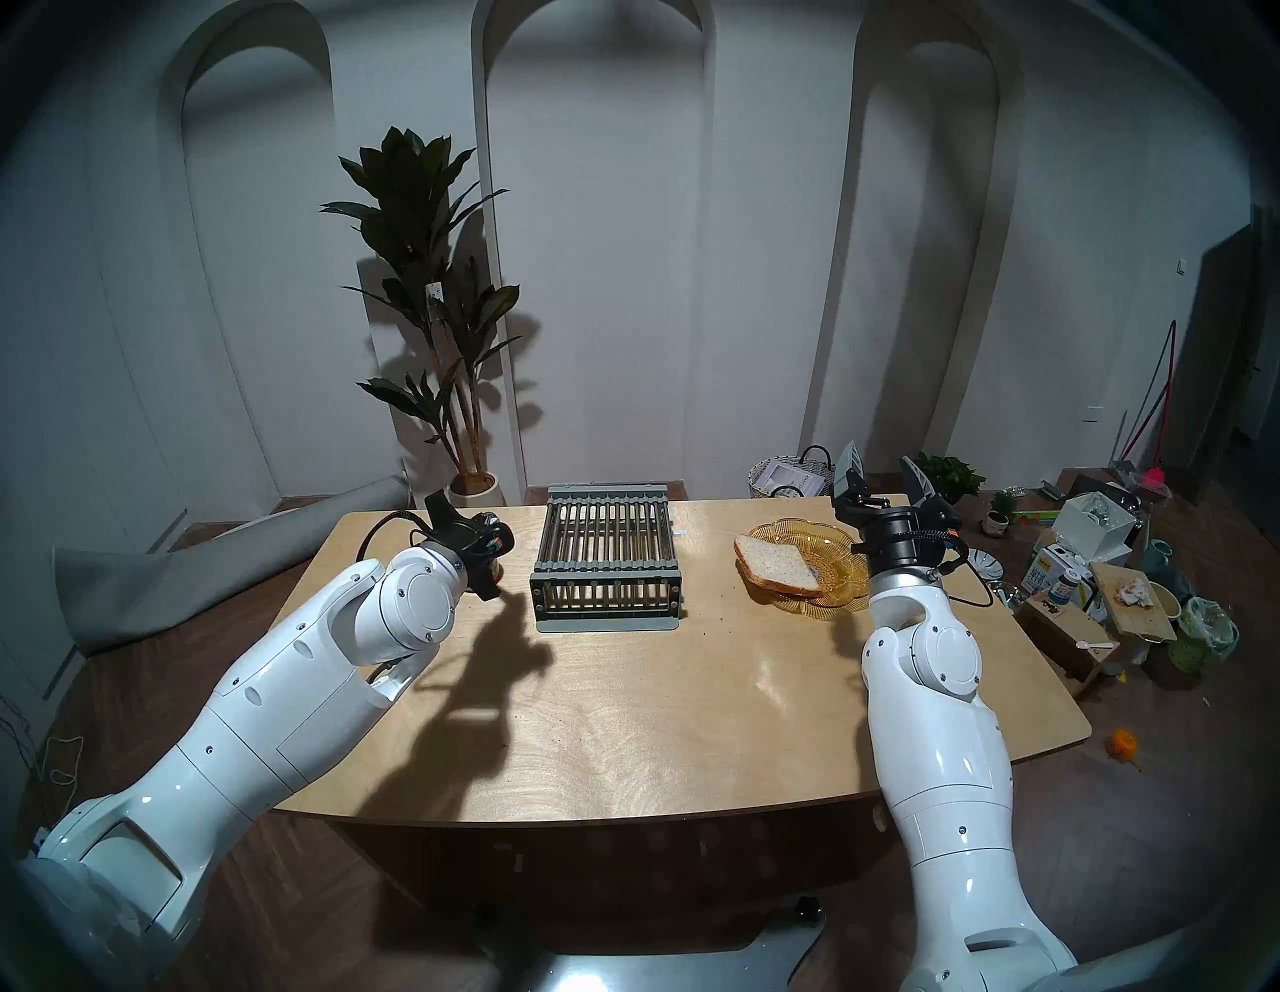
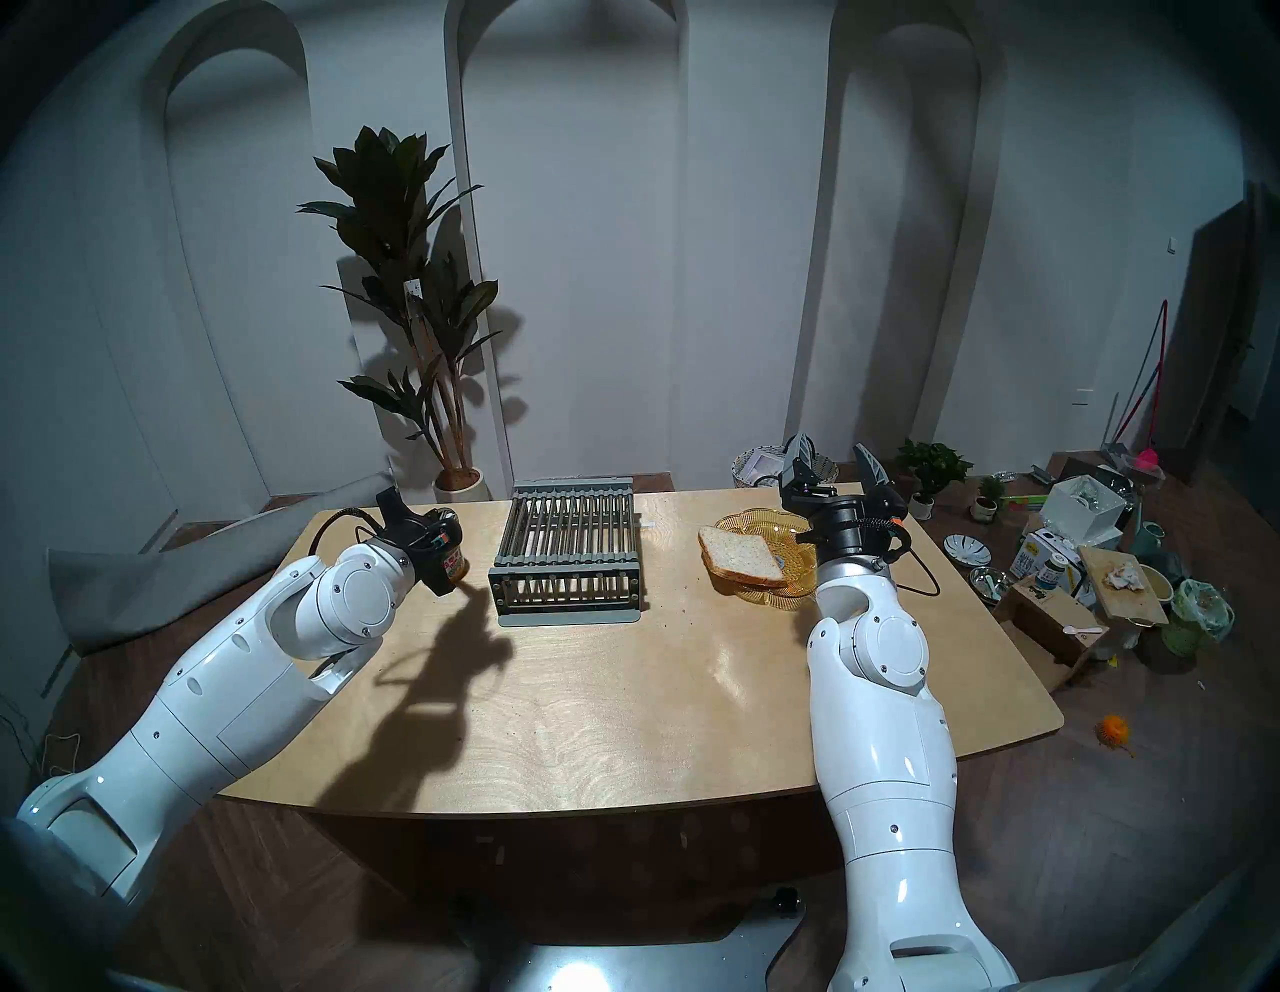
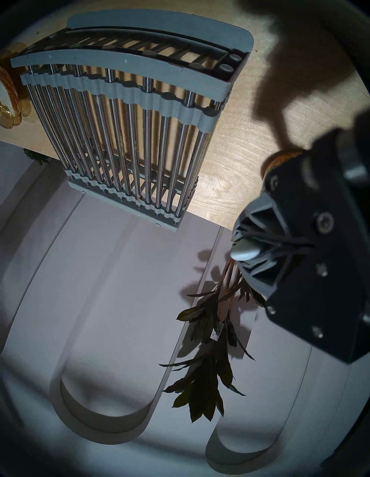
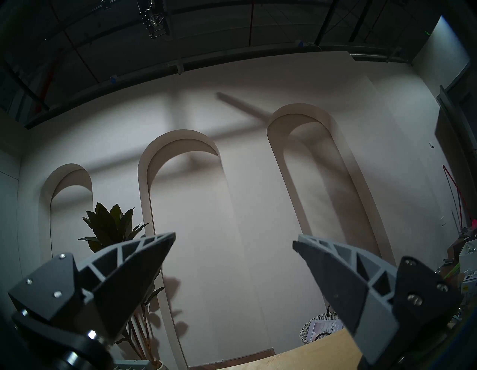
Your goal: Spread peanut butter over the slice of bread with the knife
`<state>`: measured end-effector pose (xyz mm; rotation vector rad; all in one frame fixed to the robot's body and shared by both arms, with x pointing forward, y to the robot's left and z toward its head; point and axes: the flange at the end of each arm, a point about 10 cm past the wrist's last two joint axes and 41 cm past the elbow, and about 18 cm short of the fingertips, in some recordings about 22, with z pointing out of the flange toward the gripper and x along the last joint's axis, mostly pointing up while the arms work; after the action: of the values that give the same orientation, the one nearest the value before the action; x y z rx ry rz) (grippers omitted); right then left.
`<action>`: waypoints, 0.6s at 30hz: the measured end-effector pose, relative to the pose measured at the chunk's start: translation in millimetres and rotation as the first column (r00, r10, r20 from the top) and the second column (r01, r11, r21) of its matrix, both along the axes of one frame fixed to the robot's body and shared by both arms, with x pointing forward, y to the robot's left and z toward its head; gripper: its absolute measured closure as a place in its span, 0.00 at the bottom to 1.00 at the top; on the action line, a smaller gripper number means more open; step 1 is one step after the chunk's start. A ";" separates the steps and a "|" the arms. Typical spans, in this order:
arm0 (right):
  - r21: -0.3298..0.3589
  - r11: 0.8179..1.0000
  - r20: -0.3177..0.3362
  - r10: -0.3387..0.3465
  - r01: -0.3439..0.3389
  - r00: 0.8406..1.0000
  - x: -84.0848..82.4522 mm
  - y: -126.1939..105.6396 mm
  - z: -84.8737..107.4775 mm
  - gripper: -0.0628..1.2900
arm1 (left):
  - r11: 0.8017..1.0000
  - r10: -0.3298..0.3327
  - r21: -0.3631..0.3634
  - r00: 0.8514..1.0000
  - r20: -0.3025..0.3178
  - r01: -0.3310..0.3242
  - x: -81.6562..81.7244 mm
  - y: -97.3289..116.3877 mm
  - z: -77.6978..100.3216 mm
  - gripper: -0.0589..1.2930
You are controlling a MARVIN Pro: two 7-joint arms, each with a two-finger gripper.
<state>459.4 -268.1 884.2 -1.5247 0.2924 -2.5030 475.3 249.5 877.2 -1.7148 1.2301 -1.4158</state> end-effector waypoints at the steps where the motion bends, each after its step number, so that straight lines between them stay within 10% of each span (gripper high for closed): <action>1: 0.001 1.000 0.000 0.000 0.000 1.000 0.1 -0.2 0.0 0.03 | 1.000 0.001 0.005 1.000 0.004 -0.001 -0.1 -0.1 0.2 0.97; 18: 0.011 1.000 0.002 0.004 -0.004 1.000 1.2 -3.3 -0.1 0.03 | 0.997 0.019 0.079 0.998 0.067 -0.024 -1.5 -0.8 2.7 0.97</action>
<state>460.6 -271.4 884.1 -1.5179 0.3024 -2.4955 473.8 248.7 879.8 -1.6107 1.2123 -1.3811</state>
